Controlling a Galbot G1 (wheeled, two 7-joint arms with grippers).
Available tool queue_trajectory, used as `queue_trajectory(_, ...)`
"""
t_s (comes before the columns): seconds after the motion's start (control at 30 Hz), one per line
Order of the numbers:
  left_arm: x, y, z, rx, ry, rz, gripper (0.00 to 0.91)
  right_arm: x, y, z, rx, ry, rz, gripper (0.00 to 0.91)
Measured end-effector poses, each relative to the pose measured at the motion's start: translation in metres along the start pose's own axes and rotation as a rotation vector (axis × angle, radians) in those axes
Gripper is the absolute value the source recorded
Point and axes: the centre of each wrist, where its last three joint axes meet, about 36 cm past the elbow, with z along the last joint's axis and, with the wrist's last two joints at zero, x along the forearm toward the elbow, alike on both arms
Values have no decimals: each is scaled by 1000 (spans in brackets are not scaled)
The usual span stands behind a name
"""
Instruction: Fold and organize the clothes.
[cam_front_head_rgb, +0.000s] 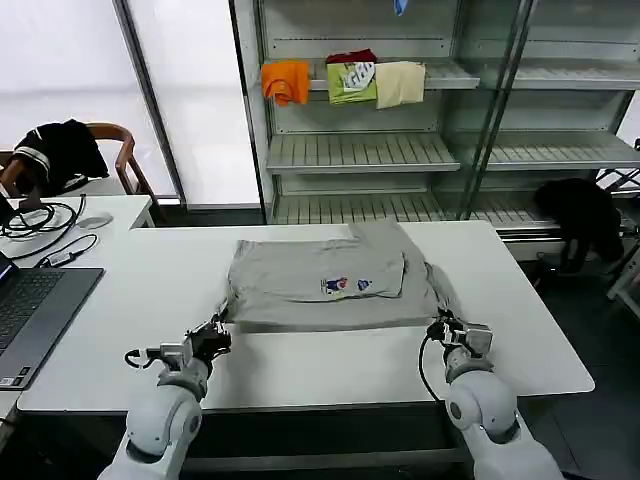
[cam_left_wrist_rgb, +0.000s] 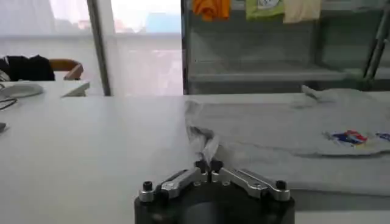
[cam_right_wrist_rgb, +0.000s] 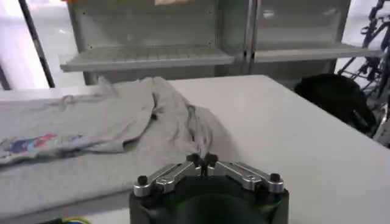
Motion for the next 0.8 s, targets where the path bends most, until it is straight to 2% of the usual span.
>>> queue_trajectory(0.8,105,1,30,13,26,5,10,89,-5,45,14,76,55,0)
